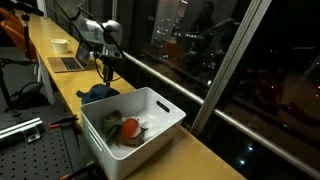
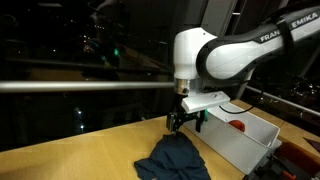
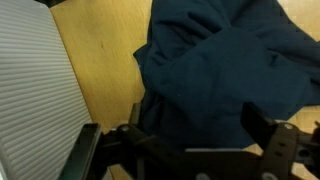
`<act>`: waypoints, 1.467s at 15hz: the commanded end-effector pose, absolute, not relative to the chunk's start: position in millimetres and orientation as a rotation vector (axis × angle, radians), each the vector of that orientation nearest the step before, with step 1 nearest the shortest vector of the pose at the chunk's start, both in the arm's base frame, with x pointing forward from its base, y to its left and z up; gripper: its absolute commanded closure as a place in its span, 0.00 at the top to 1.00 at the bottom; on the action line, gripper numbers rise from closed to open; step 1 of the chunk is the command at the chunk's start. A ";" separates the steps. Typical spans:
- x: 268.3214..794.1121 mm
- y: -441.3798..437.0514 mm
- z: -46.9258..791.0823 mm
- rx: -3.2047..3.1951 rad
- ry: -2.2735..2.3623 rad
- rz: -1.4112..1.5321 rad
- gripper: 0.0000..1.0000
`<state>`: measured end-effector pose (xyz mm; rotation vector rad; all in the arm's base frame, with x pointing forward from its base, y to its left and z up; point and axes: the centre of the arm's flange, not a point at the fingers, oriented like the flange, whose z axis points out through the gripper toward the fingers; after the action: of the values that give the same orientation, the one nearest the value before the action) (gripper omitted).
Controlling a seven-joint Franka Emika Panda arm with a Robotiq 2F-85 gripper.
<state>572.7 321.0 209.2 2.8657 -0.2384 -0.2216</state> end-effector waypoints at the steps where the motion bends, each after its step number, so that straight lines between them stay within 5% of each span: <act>1: 596.8 306.9 182.3 2.864 -0.236 -0.263 1.00; 15: 611.5 322.8 140.0 2.994 -0.011 -0.454 0.98; 16: 610.0 321.8 142.6 3.001 0.014 -0.453 0.74; 18: 608.2 317.4 151.4 3.010 0.035 -0.444 0.68; 22: 610.4 300.0 172.4 3.033 0.017 -0.434 0.38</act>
<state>609.9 316.3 148.2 3.0097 0.0190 -0.4099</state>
